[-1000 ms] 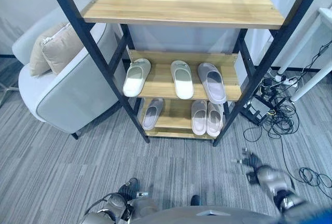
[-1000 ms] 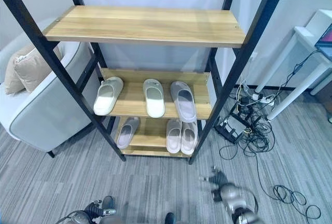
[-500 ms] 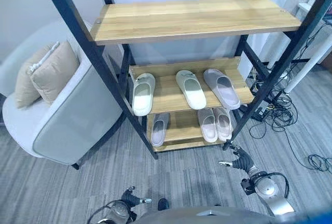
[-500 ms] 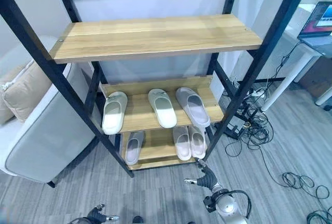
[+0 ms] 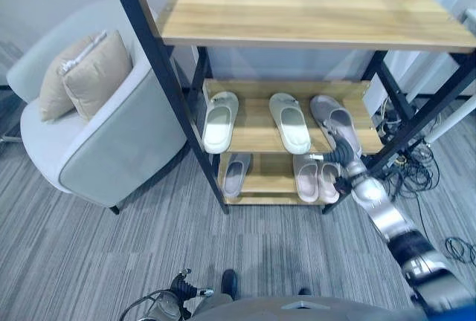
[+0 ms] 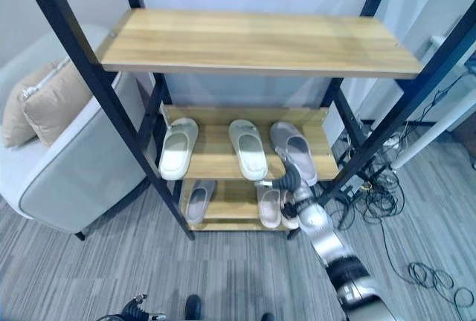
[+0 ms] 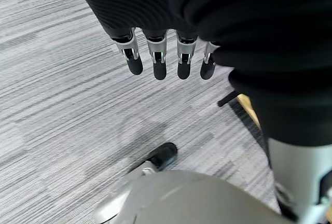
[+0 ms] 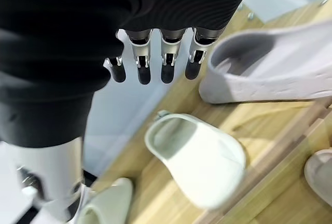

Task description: Arrange the slippers neatly on the shoe rack.

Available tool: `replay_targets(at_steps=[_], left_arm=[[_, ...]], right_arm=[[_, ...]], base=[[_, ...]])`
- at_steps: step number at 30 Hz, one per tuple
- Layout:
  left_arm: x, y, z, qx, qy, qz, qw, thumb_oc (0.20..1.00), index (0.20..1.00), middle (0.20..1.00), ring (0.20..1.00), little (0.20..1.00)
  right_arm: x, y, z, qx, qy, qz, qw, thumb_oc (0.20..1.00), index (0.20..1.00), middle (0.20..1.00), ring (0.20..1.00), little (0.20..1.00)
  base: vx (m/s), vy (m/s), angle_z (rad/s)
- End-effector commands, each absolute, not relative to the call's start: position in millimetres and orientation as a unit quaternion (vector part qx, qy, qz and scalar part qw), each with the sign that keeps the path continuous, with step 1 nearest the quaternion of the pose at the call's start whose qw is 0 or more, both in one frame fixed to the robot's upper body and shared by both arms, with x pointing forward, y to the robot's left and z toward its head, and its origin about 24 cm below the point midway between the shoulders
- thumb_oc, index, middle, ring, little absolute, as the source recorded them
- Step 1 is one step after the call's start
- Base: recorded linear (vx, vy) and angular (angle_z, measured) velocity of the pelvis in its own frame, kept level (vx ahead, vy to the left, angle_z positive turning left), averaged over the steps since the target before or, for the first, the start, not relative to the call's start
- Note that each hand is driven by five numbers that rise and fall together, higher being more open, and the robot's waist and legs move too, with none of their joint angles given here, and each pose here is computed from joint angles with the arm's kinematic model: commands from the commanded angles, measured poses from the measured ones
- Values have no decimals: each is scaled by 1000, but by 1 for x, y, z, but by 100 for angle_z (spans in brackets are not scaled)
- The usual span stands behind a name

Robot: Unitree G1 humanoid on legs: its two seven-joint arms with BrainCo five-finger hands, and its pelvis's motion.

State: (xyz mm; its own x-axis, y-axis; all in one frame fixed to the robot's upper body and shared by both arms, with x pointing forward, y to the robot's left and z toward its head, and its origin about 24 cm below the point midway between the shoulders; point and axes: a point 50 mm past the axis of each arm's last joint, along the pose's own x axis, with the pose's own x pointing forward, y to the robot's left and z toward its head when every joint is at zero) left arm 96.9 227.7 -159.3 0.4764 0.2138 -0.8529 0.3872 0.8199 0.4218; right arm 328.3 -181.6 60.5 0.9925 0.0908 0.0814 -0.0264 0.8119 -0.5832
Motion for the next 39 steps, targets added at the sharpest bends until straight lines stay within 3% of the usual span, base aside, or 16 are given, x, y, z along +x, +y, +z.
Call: replay_targets(at_steps=[1, 12, 24, 39], left_arm=[[98, 230, -159, 302, 511, -33, 804, 1000, 1000, 1000, 1000, 1000], [115, 227, -155, 308, 480, -3, 822, 1000, 1000, 1000, 1000, 1000], [119, 219, -155, 308, 472, -11, 826, 1000, 1000, 1000, 1000, 1000], [121, 213, -156, 320, 470, -18, 822, 1000, 1000, 1000, 1000, 1000]], right_arm=[[321, -186, 67, -268, -81, 0, 960, 1000, 1000, 1000, 1000, 1000], [336, -194, 62, -214, -52, -99, 970, 1000, 1000, 1000, 1000, 1000], [347, -146, 69, -140, -60, -19, 988, 1000, 1000, 1000, 1000, 1000], [347, -127, 73, -121, -67, -2, 990, 1000, 1000, 1000, 1000, 1000]], base=[[-12, 12, 16], [7, 14, 5], [17, 7, 3], [13, 15, 7]])
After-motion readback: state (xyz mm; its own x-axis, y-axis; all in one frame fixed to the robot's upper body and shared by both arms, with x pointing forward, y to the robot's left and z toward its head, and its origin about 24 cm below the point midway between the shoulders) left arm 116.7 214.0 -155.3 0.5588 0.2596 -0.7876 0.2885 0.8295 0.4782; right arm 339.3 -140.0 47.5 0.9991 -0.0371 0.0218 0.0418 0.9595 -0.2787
